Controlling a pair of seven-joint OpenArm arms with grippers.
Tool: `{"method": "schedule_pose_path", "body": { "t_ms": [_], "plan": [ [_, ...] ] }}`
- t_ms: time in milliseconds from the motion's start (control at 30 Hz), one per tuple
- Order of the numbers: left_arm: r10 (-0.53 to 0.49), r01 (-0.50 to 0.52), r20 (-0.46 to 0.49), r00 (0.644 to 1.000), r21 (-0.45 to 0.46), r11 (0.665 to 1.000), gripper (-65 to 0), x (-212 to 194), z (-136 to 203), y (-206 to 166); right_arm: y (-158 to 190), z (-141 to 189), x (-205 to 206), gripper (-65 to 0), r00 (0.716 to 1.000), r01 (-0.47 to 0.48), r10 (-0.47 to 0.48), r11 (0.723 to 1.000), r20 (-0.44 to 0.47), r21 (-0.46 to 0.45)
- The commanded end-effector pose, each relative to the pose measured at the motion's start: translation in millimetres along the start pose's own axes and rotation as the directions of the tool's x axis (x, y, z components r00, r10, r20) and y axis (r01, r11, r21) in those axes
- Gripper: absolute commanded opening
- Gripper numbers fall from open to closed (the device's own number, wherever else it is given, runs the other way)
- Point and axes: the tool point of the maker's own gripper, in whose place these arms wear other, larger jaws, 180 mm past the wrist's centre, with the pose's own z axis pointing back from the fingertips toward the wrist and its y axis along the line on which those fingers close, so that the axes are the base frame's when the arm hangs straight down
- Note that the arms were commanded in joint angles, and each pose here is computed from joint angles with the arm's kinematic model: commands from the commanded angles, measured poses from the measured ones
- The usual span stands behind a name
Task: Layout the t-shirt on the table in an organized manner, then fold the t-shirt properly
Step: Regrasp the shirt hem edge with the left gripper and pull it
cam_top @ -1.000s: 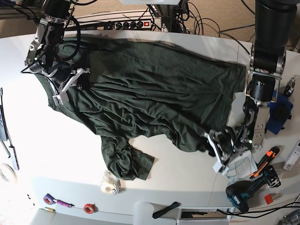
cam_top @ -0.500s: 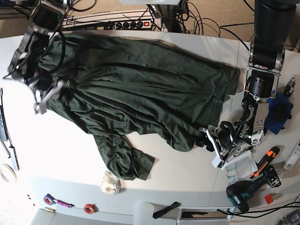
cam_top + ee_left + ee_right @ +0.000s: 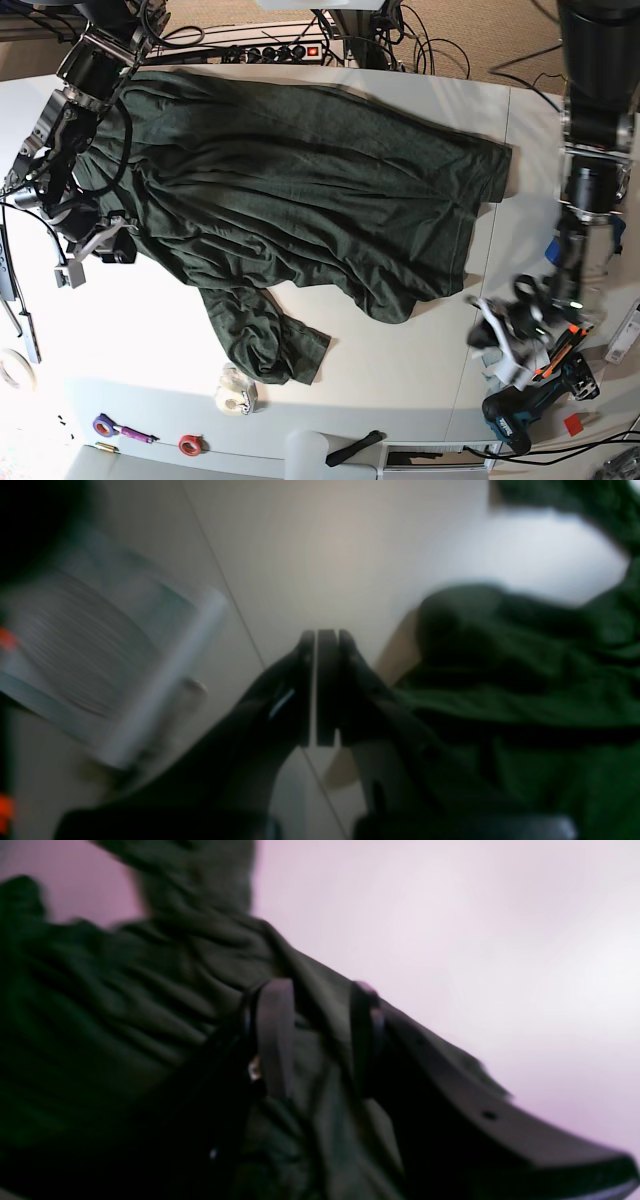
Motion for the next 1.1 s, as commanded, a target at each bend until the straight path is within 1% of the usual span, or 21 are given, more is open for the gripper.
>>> {"method": "schedule_pose_path", "body": {
  "t_ms": [0, 100, 167, 233, 267, 333, 400, 500, 633, 700, 767, 867, 933, 1067],
  "plan": [
    [-0.017, 0.018, 0.099, 0.995, -0.002, 1.000, -65.0, 39, 17, 9, -7, 7, 25, -49.1, 0.997, -0.026, 0.028, 0.999, 0.076, -0.021],
    [0.011, -0.004, 0.155, 0.988, -0.046, 0.999, -65.0, 57, 48, 19, -15, 7, 20, -65.0, 0.997, -0.049, 0.053, 0.996, 0.048, -0.068],
    [0.070, -0.058, 0.165, 0.984, -0.072, 0.996, -65.0, 60, 64, 25, -19, 7, 16, -65.0, 0.998, -0.059, 0.062, 0.994, 0.029, -0.087],
    [0.132, -0.118, 0.130, 0.983, -0.114, 0.987, -65.0, 49, 70, 23, -21, 6, 12, -65.0, 0.998, -0.057, 0.059, 0.994, 0.018, -0.094],
    [0.155, -0.141, 0.098, 0.983, -0.137, 0.980, -65.0, 39, 68, 18, -22, 4, 10, -65.0, 0.998, -0.052, 0.054, 0.994, 0.015, -0.095],
    [0.193, -0.183, 0.041, 0.980, -0.174, 0.968, -65.0, 14, 62, 5, -27, -2, 2, -65.0, 0.999, -0.037, 0.038, 0.994, 0.004, -0.101],
    [0.230, -0.223, 0.012, 0.973, -0.200, 0.954, -65.0, -10, 53, -9, -34, -10, -10, -65.0, 1.000, -0.016, 0.014, 0.994, -0.020, -0.109],
    [0.273, -0.269, -0.020, 0.962, -0.251, 0.930, -65.0, -32, 37, -36, -38, -21, -27, -65.0, 0.998, 0.038, -0.043, 0.995, -0.049, -0.094],
    [0.308, -0.295, -0.013, 0.951, -0.327, 0.898, -65.0, -30, 14, -73, -42, -31, -46, -65.0, 0.991, 0.094, -0.101, 0.992, -0.091, -0.084],
    [0.311, -0.289, 0.008, 0.951, -0.346, 0.893, -65.0, -23, 3, -86, -42, -34, -53, -65.0, 0.987, 0.113, -0.122, 0.990, -0.108, -0.084],
    [0.284, -0.259, 0.027, 0.958, -0.332, 0.907, -65.0, -20, -8, -94, -48, -34, -61, -65.0, 0.981, 0.129, -0.144, 0.985, -0.130, -0.117],
    [0.232, -0.210, 0.038, 0.972, -0.302, 0.930, -65.0, -21, -22, -102, -62, -32, -70, -65.0, 0.975, 0.125, -0.157, 0.972, -0.159, -0.197],
    [0.224, -0.208, 0.036, 0.974, -0.252, 0.945, -65.0, -23, -28, -98, -68, -31, -72, -65.0, 0.973, 0.121, -0.162, 0.964, -0.163, -0.235],
    [0.209, -0.204, 0.022, 0.978, -0.133, 0.970, -65.0, -31, -31, -76, -81, -27, -75, -65.0, 0.971, 0.106, -0.165, 0.946, -0.173, -0.306]
  ]
}}
